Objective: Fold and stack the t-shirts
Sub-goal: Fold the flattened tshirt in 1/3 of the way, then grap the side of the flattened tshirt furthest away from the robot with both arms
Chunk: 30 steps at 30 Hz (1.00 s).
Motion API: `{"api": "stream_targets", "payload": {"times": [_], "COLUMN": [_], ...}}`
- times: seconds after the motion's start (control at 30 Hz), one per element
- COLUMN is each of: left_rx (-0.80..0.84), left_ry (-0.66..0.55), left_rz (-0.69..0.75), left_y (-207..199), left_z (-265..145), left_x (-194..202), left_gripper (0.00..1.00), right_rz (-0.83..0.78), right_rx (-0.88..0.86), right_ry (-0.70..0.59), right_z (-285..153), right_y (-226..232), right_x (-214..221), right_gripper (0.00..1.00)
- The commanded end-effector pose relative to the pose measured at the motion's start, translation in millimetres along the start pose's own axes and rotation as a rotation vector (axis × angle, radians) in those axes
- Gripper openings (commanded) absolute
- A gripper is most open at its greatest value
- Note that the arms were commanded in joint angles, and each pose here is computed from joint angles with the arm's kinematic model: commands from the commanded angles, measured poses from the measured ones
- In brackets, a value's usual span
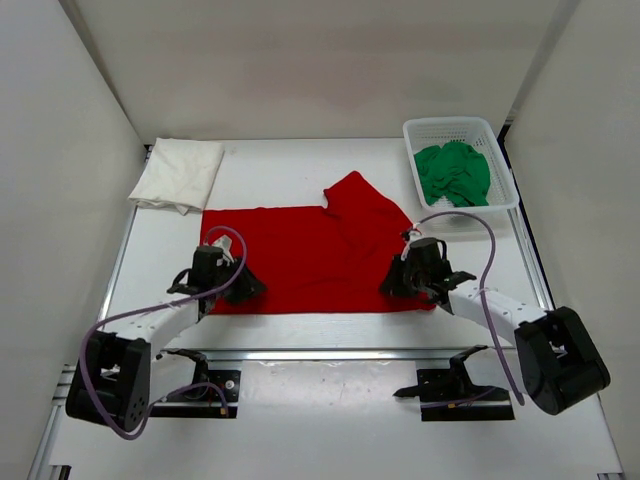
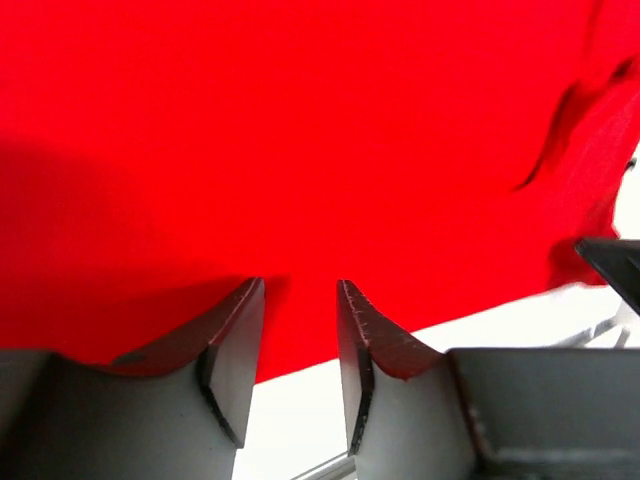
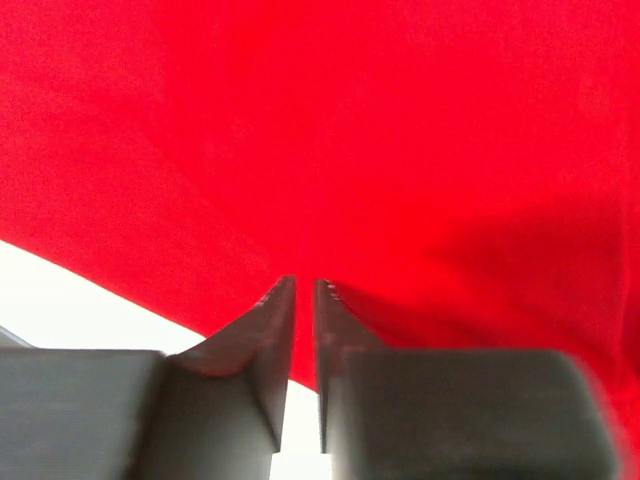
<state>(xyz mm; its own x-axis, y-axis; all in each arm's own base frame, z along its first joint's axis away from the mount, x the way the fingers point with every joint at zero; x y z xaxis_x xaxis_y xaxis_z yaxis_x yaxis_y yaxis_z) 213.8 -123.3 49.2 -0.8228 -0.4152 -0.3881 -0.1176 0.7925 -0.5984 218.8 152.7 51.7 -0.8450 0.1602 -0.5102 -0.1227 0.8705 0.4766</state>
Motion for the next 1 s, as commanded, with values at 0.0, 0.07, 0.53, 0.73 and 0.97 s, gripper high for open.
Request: {"api": "stream_targets", "payload": {"times": [0.0,0.07,0.53,0.73,0.97], "left_rx": [-0.003,0.019,-0.386,-0.462,-0.524], "left_ry": [-0.160,-0.245,-0.375,-0.306,-0.253], "left_rz": [0.079,0.097,-0.038,-0.041,-0.028], "left_y": [-37,-58,53,83,94], "left_z": [-14,-17,29,39,56], "left_x": [-68,-108,-288,-290,-281], "left_gripper": [0.47,0.47,0.36,0.38,0.42], "right_rz": [-0.041,-0.067,-0.126,-0.134,-0.123], "right_rx": [-0.086,-0.145,-0.330,-0.344,-0.334], "right_ry": [-0.120,-0.148,-0.093,-0.098,-0.107], "right_z": [-11,-11,22,22,22], "right_y": [26,40,74,77,72], "right_x": [-58,-79,-51,-54,-60], "right_gripper": [0.16,0.19,0.01,0.01,0.01]}}
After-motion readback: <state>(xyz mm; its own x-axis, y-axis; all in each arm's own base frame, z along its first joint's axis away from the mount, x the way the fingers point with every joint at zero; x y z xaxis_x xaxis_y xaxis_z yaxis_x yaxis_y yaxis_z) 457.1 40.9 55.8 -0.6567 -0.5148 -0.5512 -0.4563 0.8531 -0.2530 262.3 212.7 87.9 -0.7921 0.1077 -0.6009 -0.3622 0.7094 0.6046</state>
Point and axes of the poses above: each gripper's point midway between its finger pads, its own z axis out along the fingers, its own y axis along the line the jaws close on, x = y × z, the point moved 3 cm from there along -z, back along the fingers, and after that the axes turned 2 degrees about z, right-handed, at the moved point
